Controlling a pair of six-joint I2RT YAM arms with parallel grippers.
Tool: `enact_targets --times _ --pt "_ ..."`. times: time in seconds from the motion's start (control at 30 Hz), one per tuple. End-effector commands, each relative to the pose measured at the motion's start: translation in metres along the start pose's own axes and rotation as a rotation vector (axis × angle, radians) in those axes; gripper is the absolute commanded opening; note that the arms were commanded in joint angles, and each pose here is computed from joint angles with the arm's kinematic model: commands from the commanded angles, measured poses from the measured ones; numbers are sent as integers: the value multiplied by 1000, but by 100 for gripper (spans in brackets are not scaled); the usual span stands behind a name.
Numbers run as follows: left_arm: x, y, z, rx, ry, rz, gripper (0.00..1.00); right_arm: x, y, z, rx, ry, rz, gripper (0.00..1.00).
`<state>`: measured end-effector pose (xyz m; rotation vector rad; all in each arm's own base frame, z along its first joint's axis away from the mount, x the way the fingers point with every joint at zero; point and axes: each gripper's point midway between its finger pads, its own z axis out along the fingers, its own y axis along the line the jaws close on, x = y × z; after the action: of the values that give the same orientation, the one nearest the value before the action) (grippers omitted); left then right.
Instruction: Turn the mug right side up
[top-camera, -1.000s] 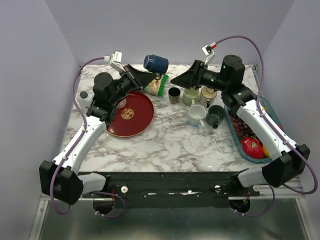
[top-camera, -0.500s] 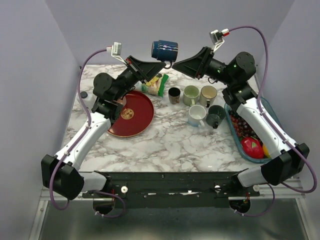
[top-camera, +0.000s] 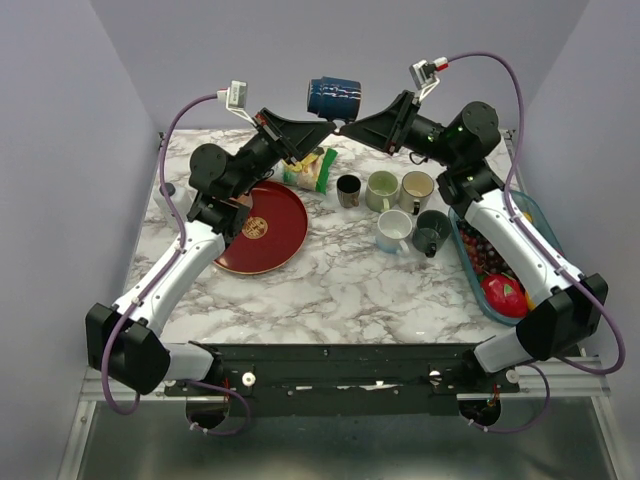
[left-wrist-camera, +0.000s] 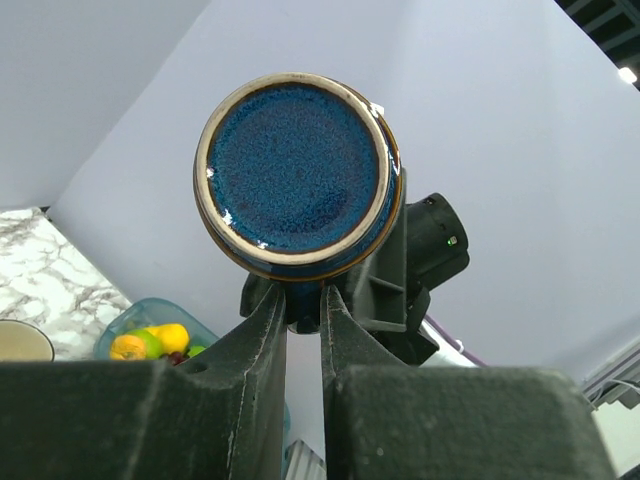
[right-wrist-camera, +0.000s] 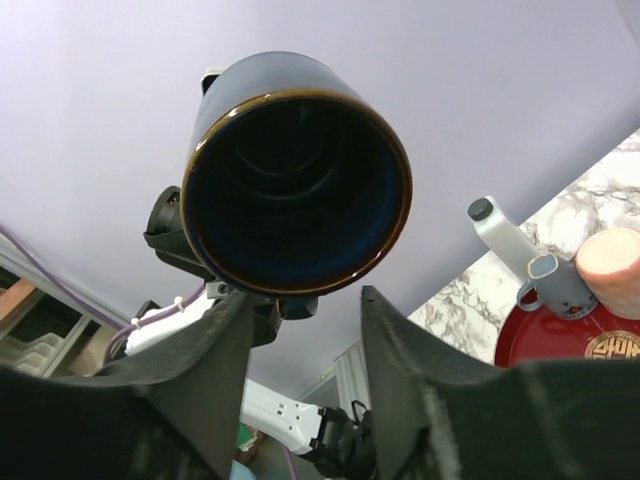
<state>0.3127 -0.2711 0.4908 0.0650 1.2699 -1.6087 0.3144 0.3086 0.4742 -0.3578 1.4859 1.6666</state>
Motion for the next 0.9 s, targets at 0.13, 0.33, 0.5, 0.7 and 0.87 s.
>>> enact_targets --times 0.13,0.33,0.5,0.7,0.87 --pt "-10 -38 4 130 -20 46 0 -12 12 6 -61 -58 -4 44" --pt "-2 -39 5 141 1 27 0 -14 12 8 -86 -70 22 42" --pt "6 -38 5 142 13 11 0 -15 11 9 -96 -78 47 32" --pt "13 -35 4 137 27 5 0 -15 9 9 -88 -86 63 1" --pt "14 -31 5 115 33 18 0 -16 8 7 -76 -99 55 1"
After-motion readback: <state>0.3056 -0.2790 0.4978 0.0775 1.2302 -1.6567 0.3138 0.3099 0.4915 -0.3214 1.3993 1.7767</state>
